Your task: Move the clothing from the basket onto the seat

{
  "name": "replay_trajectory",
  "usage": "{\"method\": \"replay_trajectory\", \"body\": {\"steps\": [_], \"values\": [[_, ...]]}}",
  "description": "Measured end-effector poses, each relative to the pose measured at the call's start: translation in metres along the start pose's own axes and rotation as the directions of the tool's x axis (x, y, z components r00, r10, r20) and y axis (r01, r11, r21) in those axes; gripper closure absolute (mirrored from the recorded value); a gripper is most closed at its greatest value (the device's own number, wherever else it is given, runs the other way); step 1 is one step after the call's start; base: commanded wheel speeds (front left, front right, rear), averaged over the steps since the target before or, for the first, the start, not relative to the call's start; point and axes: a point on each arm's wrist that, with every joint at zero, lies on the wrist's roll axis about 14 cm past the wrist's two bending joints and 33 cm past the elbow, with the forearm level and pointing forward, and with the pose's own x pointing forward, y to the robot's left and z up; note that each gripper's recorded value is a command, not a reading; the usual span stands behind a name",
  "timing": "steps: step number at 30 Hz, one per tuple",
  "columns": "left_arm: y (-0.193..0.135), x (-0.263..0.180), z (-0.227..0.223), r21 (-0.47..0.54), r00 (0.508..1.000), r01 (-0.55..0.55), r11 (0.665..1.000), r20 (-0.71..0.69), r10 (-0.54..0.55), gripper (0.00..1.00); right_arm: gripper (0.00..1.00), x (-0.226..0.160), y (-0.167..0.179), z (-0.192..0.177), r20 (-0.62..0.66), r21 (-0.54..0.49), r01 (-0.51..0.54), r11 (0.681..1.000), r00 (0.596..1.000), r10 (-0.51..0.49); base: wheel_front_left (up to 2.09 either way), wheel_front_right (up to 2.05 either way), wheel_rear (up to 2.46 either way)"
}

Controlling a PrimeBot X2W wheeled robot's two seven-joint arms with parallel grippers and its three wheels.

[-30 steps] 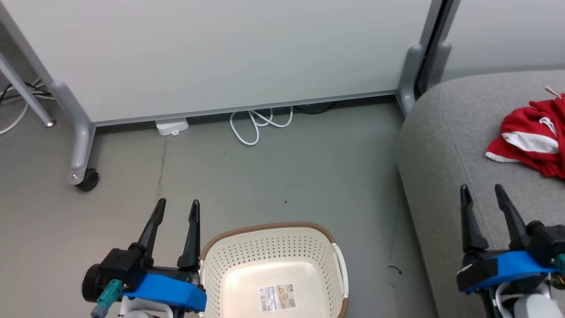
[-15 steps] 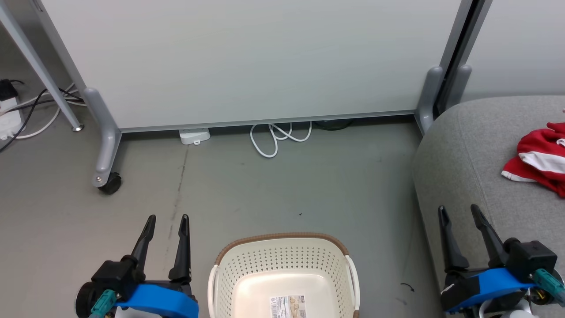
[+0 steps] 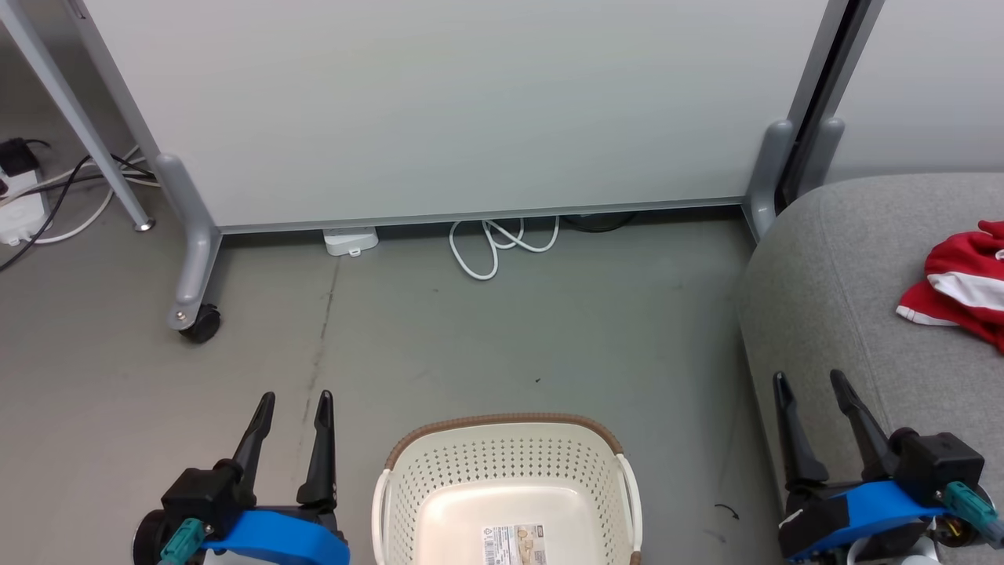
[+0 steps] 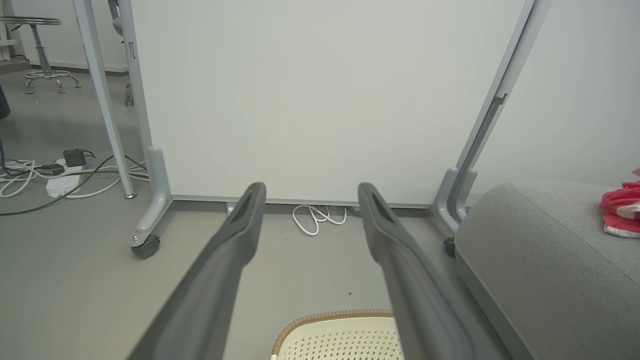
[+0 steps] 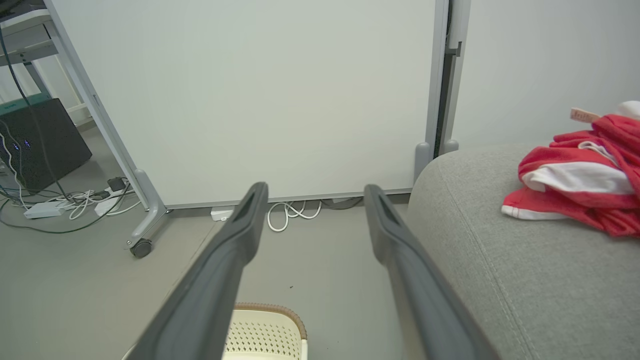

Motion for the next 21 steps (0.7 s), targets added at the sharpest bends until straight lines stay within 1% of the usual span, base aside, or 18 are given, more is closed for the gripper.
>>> {"method": "replay_trajectory", "body": {"steps": [9, 10, 21], "values": [[-0.002, 0.001, -0.001, 0.001, 1.0, 0.009, 1.0, -0.006, -0.009, 0.0, 0.0, -0.001, -0.001, -0.002, -0.005, 0.009, 0.005, 1.0, 1.0, -0.005, 0.0, 0.0, 0.0], [-0.002, 0.002, -0.001, 0.0, 1.0, 0.012, 1.0, -0.006, -0.012, 1.0, 1.0, -0.002, -0.001, -0.003, -0.006, 0.01, 0.006, 1.0, 1.0, -0.006, 0.0, 0.0, 0.0], [-0.002, -0.029, -0.056, -0.045, 0.985, -0.029, 0.999, -0.174, 0.021, 1.0, 1.0, -0.019, -0.007, -0.045, -0.137, 0.029, 0.037, 0.999, 0.99, -0.033, 0.0, 0.0, 0.0]]}}
